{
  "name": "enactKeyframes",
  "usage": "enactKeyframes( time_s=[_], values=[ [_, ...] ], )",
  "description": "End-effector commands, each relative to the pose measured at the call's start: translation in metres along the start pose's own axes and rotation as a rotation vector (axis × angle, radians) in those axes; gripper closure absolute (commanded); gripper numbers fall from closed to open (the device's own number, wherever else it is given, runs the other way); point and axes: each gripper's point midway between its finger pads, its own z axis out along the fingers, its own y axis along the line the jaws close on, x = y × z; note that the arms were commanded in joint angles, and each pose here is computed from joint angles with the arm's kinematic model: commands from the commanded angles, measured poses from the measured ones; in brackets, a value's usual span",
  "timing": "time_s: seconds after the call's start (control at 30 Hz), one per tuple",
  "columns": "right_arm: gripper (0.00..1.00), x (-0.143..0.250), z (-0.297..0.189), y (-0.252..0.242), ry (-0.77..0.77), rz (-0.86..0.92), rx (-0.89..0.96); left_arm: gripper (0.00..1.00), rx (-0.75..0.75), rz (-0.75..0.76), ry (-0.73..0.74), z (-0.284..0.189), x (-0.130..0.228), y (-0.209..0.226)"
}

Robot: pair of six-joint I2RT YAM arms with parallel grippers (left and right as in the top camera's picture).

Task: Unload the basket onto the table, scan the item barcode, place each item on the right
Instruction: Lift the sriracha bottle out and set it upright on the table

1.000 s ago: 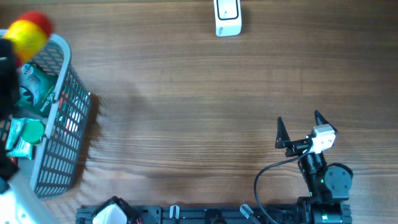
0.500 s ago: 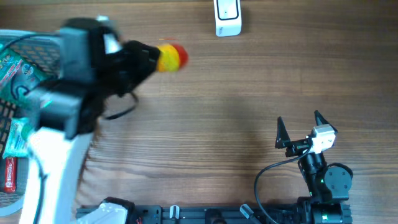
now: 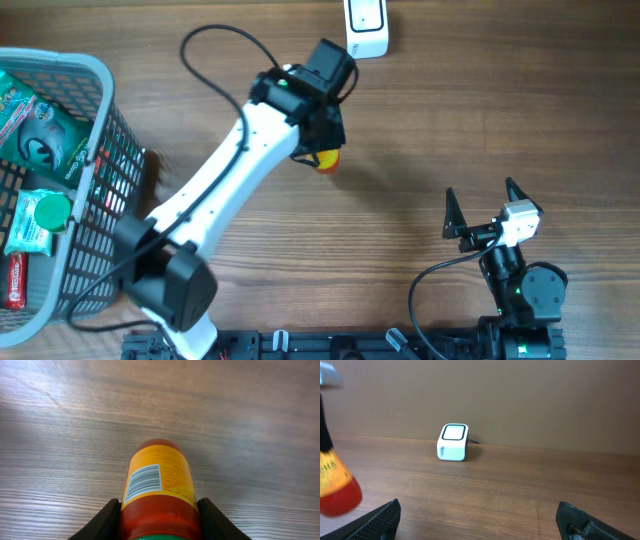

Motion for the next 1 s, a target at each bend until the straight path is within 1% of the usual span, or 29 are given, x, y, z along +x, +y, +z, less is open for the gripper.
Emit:
enactKeyframes(
  time_s=[0.0, 0.07, 0.2, 0.37, 0.47, 0.7, 0.8, 0.97],
  values=[
    [0.0, -0.0005, 0.0001, -0.0015, -0.003, -0.013, 0.012, 0.65, -0.041, 0.04, 0.018, 0.0185, 0.002, -0.0042],
    [0.0, -0.0004, 0.0001, -0.0015, -0.002, -0.013, 0.011, 0.64, -0.04, 0.043, 0.017, 0.0256, 0.0005, -0.0076],
    [0.0, -0.0004, 0.0001, -0.0015, -0.002, -0.012, 0.011, 0.57, -0.019, 0.04, -0.007, 0.0269, -0.0054, -0.0131],
    [0.0, -0.0005, 0.0001, -0.0015, -0.003, -0.012, 0.012, 0.57, -0.018, 0.04, -0.008, 0.0269, -0.0057, -0.0133],
    [0.0, -0.0005, 0.0001, -0.0015, -0.003, -0.013, 0.012, 0.54, -0.018, 0.04, -0.008, 0.0272, -0.0056, -0.0133],
    [0.0, -0.0004, 0.0001, -0.0015, -0.002, -0.012, 0.011, 0.52, -0.018, 0.04, -0.008, 0.0272, -0.0056, -0.0133],
    [0.0, -0.0005, 0.0001, -0.0015, -0.003, -0.013, 0.012, 0.46, -0.018, 0.039, -0.008, 0.0272, -0.0057, -0.0134],
    [0.0, -0.0005, 0.0001, -0.0015, -0.003, -0.013, 0.012, 0.4, -0.019, 0.039, -0.007, 0.0275, -0.0054, -0.0131]
  ],
)
